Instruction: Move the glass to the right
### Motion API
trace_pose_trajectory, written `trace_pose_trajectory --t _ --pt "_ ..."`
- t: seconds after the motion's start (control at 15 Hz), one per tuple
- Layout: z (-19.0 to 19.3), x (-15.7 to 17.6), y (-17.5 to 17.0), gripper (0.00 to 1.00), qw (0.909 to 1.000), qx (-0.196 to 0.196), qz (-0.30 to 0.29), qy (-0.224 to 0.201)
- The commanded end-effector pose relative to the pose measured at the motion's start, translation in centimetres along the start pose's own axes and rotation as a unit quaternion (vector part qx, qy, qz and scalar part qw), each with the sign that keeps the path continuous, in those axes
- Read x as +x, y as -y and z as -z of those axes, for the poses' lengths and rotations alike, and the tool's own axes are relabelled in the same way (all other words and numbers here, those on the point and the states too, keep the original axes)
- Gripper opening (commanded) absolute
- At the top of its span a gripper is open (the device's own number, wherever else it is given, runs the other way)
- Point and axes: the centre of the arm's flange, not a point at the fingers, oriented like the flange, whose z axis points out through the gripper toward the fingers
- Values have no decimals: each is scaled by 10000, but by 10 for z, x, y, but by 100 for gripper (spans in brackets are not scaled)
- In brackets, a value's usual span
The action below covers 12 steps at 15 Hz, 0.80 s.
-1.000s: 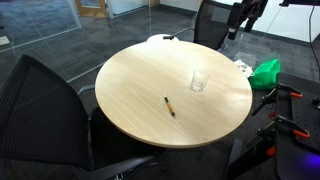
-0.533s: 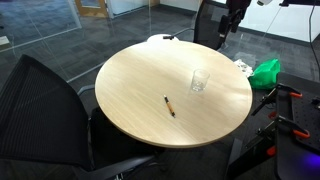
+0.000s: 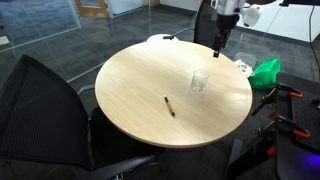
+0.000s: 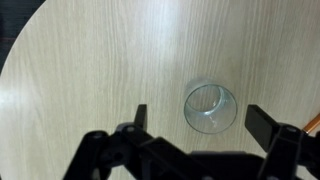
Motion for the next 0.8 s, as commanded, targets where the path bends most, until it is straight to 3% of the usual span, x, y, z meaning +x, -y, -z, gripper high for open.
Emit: trace_pose_trajectory --t 0.0,0.4,0.73 --pt "-6 0 0 100 10000 14 36 59" --pt "-13 6 0 100 10000 22 4 54" --pt "-37 24 3 100 9994 -115 309 117"
